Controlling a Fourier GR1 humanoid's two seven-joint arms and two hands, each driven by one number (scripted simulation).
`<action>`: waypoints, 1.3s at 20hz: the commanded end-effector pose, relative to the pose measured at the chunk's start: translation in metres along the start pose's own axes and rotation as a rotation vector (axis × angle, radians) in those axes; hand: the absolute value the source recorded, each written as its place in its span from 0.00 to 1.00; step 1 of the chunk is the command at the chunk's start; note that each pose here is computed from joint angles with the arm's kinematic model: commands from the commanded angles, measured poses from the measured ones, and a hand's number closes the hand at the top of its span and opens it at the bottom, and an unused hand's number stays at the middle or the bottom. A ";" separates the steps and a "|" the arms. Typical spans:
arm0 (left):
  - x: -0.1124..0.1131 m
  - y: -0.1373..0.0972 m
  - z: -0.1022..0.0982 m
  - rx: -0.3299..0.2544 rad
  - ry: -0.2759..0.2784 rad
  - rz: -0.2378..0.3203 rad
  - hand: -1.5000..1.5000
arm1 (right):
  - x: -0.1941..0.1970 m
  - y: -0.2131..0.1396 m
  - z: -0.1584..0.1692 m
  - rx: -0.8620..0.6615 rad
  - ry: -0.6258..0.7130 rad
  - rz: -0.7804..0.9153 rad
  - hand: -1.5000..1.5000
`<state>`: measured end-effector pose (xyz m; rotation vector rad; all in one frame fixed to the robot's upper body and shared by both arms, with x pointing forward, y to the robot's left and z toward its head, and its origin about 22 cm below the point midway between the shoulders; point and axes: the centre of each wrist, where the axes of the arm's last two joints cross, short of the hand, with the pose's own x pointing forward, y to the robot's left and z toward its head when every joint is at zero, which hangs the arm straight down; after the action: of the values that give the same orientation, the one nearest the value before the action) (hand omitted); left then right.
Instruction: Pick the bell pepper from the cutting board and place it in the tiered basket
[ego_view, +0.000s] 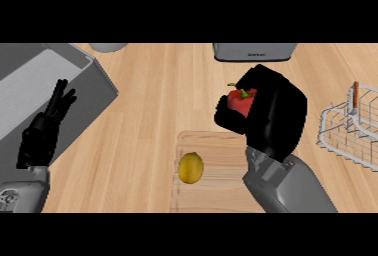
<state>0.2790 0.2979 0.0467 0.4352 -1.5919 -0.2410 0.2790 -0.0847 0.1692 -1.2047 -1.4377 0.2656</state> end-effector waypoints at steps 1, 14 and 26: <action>-0.013 0.000 0.001 0.023 0.060 -0.009 0.50 | 0.012 -0.046 -0.019 -0.135 0.097 0.063 1.00; -0.011 -0.003 0.011 -0.009 0.059 0.007 0.50 | -0.027 -0.105 -0.081 -0.069 0.114 0.215 1.00; -0.003 -0.004 0.006 0.016 0.049 -0.010 0.50 | -0.091 -0.142 -0.146 -0.178 0.186 0.605 1.00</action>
<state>0.2807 0.2920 0.0487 0.4416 -1.5967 -0.2325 0.3111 -0.2531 0.2500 -1.6756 -1.0275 0.4109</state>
